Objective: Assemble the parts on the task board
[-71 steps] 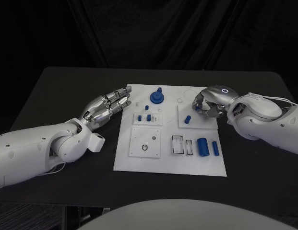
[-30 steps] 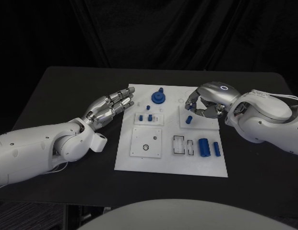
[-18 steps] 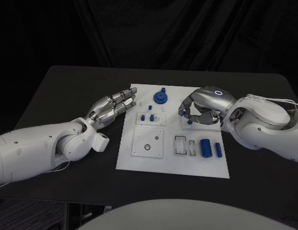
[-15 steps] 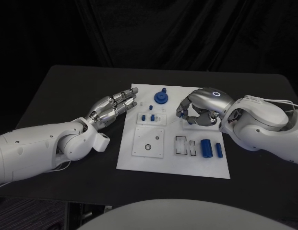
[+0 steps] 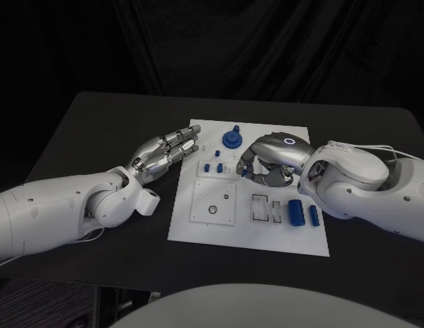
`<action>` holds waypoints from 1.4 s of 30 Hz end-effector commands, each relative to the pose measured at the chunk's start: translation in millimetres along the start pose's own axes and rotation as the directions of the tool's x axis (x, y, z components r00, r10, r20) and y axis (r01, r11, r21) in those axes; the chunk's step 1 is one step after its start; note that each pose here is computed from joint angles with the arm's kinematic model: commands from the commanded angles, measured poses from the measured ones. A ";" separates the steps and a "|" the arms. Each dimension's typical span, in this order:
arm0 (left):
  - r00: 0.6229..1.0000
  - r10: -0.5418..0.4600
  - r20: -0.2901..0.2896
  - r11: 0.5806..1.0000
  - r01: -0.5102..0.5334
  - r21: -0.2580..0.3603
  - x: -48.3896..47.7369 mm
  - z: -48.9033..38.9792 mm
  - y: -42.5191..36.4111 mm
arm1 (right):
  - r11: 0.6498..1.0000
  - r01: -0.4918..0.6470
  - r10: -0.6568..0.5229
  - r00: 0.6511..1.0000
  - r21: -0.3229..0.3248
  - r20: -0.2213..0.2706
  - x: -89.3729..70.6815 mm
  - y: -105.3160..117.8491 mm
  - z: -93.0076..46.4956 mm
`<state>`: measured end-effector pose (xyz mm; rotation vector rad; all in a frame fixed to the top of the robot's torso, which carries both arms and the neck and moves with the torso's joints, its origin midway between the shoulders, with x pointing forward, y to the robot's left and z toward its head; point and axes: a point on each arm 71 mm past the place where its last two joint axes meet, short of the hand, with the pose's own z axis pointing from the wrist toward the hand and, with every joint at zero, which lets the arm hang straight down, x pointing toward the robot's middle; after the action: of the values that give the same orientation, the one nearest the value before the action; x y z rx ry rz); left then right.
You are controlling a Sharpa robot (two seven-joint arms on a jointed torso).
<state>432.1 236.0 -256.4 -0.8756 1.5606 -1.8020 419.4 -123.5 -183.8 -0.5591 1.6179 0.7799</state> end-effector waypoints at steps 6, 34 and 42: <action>1.000 -0.014 -0.017 0.997 0.016 0.075 2.6 0.7 -4.1 | 1.000 0.014 -0.015 0.999 -0.018 -0.042 12.8 7.7 7.4; 0.999 -0.027 -0.020 0.998 0.028 0.060 4.0 -2.3 2.4 | 0.997 0.030 -0.035 0.997 -0.076 -0.063 33.0 25.8 18.3; 0.999 -0.029 -0.021 0.998 0.030 0.057 4.1 -2.3 3.4 | 0.996 0.021 -0.026 0.997 -0.085 -0.066 37.8 29.2 19.1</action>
<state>428.9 234.3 -263.8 -0.8905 1.5750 -1.8101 404.5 -88.4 -216.4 -0.6628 1.6511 0.8231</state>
